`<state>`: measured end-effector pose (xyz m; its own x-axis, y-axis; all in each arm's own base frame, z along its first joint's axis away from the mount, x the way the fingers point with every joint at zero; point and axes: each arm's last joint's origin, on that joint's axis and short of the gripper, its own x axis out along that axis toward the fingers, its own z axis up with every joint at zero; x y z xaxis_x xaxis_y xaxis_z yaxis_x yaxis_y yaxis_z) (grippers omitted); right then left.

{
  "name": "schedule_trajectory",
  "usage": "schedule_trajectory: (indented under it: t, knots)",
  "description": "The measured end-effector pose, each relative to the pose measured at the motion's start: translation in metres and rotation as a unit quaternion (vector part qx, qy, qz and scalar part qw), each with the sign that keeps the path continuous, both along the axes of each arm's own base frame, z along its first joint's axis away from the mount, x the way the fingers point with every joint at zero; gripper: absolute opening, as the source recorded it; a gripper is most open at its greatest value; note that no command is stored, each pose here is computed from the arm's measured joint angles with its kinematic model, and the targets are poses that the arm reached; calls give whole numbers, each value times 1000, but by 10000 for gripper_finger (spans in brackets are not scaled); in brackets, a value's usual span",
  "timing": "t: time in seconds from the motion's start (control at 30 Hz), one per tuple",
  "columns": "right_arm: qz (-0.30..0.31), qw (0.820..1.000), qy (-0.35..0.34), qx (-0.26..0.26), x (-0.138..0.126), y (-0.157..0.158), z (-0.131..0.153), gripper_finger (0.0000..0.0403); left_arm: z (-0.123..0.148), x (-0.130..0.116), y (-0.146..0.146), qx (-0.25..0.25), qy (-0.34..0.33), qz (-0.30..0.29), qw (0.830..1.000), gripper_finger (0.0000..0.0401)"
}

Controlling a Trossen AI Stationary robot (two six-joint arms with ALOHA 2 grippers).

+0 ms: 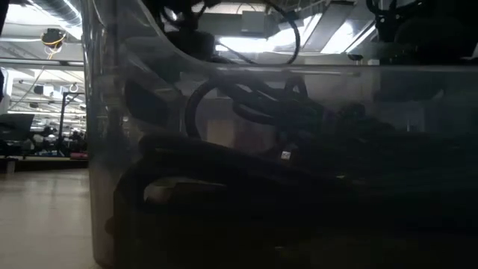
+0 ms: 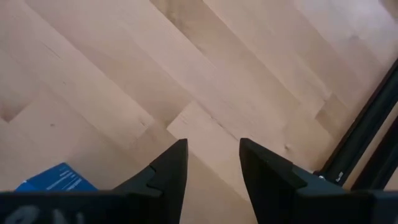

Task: Pick and place USB-C Cables
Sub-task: Put the purple charger cable into the black bin

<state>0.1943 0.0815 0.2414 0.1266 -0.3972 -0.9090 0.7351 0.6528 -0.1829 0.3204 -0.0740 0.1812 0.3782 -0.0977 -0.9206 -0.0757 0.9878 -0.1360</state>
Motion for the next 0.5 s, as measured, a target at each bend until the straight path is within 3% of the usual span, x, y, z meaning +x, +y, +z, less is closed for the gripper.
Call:
schedule_trajectory:
  t: [0.23,0.33,0.4,0.5]
  knots:
    - [0,1000,-4,2,1,0,0,150,-35,-7,1,1,-7,6,1000,165]
    - [0,1000,-5,4,1,1,0,150,-37,-5,2,17,-34,27,999,151]
    - [-1,1000,-6,8,1,1,0,150,-34,-5,3,32,-36,34,998,116]
    - [-1,1000,-7,11,2,1,0,150,-28,0,3,40,-48,30,998,29]
